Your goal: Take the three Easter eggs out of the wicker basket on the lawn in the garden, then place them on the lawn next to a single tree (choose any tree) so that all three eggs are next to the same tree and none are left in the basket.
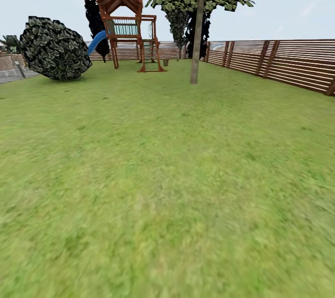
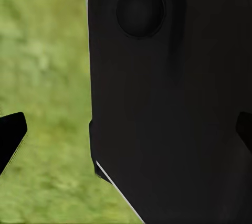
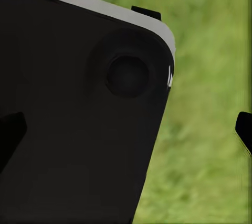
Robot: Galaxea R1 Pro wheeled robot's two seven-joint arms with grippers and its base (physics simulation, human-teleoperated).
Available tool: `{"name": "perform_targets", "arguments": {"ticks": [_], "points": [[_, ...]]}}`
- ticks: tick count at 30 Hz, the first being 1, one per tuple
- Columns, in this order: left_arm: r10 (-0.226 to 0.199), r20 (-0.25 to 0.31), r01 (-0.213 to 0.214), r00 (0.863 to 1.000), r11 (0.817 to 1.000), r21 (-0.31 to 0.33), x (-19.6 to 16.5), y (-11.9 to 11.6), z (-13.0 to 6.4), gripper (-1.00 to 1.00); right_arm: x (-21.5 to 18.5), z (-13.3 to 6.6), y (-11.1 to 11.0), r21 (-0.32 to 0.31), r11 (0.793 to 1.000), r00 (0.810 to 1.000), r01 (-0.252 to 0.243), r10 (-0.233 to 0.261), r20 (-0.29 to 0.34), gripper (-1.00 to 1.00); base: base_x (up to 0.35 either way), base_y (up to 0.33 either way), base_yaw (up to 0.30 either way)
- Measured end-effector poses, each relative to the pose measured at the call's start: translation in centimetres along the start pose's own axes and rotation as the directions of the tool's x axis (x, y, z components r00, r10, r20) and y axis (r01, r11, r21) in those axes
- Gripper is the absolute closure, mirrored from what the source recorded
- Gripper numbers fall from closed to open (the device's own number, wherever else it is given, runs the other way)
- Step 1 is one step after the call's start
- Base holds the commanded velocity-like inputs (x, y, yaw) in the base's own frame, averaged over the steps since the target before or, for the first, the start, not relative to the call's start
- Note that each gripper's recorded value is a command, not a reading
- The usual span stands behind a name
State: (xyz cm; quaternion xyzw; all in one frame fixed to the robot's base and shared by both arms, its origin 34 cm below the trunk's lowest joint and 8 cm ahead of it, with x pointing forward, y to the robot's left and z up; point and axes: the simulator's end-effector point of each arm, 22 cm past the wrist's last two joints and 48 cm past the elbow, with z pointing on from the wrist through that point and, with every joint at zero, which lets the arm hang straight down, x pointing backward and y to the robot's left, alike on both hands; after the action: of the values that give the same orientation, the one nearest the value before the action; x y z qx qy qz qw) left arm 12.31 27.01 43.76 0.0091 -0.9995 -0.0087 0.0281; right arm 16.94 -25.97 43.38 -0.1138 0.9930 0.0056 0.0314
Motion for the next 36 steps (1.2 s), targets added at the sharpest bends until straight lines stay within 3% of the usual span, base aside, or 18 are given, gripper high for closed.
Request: {"name": "perform_targets", "arguments": {"ticks": [8,36], "points": [[0.000,0.000,0.000,1.000,1.000,0.000,0.00,0.00,0.00,-1.00,1.02,-0.10,0.20,-0.004,1.000,1.000,-0.001,0.001,-0.022,-1.00,0.342,0.000,0.000],[-0.001,0.000,0.001,1.000,1.000,0.000,0.00,0.00,0.00,-1.00,0.37,-0.05,-0.01,-0.002,1.000,1.000,0.012,-0.012,-0.003,-1.00,0.342,0.000,0.000]]}}
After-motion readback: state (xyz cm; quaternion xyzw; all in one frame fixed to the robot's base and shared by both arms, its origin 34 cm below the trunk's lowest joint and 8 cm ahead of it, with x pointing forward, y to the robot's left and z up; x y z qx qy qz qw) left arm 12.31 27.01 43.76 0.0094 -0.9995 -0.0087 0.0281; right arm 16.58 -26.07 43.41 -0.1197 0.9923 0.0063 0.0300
